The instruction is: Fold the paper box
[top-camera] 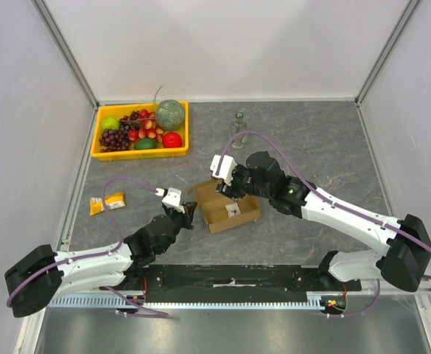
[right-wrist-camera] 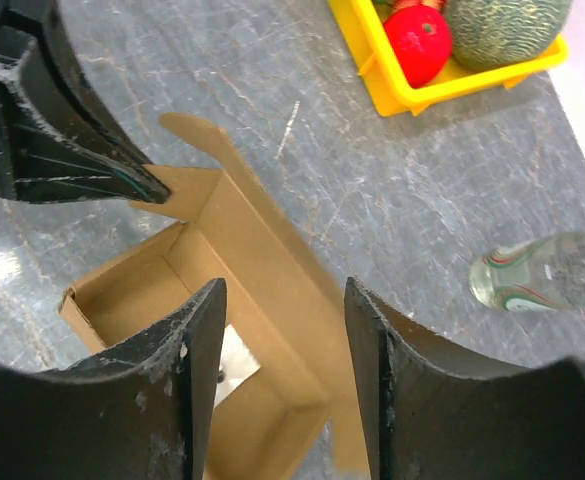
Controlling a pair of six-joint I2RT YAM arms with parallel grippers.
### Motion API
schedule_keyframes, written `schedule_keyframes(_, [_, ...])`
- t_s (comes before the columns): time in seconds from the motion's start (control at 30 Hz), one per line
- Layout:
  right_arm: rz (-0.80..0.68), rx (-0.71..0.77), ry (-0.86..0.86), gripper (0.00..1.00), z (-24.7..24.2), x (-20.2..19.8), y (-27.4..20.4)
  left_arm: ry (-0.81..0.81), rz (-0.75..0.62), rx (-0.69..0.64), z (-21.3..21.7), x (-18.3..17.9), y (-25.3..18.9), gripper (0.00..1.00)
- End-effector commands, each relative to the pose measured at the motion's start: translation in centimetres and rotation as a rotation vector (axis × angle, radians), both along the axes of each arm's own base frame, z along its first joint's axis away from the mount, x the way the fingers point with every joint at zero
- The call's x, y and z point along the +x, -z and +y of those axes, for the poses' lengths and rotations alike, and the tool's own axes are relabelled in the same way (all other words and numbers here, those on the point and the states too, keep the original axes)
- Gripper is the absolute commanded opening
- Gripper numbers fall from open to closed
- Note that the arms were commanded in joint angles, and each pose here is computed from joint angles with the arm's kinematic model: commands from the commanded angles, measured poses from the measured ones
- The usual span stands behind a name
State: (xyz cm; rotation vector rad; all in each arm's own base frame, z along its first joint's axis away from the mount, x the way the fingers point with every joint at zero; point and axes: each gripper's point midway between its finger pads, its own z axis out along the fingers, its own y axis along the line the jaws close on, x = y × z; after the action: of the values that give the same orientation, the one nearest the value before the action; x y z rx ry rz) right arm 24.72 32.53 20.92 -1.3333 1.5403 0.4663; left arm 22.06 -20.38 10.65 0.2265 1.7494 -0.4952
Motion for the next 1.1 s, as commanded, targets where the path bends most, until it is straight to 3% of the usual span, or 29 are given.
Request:
schedule_keyframes(0.0, [-0.072,0.121,0.161,0.59,-1.0,2.1,-4.4,-0.106,-0.016,-0.038,1.0,1.0,-1.4,0.02])
schedule_keyframes(0.33, [0.006,0.281,0.492,0.66,-8.4,5.7,-2.7,-0.107,-0.110,-0.009,1.4,1.5,-3.3,0.02])
schedule_keyframes(0.6, [0.094,0.287,0.441,0.65,-9.0,6.6,-0.9,-0.087,-0.178,0.054,0.9,2.6,-5.5,0.02])
schedule_keyframes(1.07, [0.161,0.290,0.425,0.63,-8.8,6.8,3.7,-0.043,-0.133,0.045,0.8,4.9,-5.1,0.02])
